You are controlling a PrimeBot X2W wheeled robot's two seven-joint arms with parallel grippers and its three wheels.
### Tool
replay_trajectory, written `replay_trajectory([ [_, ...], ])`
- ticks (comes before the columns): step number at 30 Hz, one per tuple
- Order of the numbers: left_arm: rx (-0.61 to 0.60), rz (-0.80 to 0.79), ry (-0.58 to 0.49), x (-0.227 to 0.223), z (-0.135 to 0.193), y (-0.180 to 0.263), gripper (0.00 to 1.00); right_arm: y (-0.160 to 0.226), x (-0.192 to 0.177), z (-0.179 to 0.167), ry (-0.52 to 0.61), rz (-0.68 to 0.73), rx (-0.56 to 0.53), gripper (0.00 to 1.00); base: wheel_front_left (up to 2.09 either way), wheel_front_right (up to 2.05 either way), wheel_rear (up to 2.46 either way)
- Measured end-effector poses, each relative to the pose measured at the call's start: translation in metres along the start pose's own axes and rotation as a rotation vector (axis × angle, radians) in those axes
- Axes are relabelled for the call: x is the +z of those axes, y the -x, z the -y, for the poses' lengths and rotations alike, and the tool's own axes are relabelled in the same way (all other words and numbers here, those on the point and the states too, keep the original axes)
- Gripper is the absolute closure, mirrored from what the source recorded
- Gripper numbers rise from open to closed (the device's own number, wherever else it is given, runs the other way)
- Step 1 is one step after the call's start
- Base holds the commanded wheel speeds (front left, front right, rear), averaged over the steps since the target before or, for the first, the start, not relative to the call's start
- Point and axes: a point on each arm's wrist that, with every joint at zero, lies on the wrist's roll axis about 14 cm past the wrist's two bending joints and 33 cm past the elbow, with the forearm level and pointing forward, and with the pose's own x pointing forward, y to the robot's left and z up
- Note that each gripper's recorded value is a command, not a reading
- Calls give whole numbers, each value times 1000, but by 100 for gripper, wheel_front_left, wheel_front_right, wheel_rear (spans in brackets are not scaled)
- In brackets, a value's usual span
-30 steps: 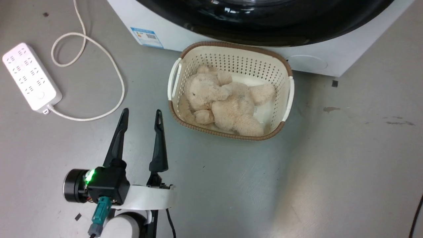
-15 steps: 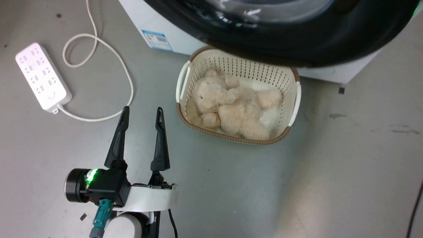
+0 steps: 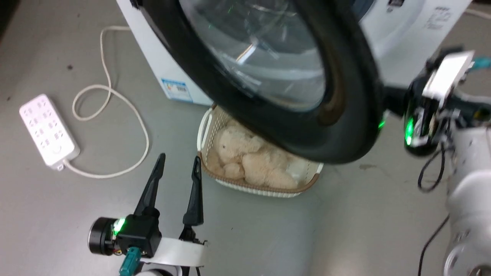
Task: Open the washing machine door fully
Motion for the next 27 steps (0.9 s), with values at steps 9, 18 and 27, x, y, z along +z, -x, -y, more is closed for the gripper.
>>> replay_trajectory([
  [9,-31,20,23,12,8,21,0,15,-72,-6,18,-181,75,100,0,0,0],
  [18,-34,8,44,12,6,38,0,-4,-156,-15,56,-346,152,100,0,0,0],
  [27,-19,-4,54,9,1,47,0,-24,-215,-20,68,-429,178,100,0,0,0],
])
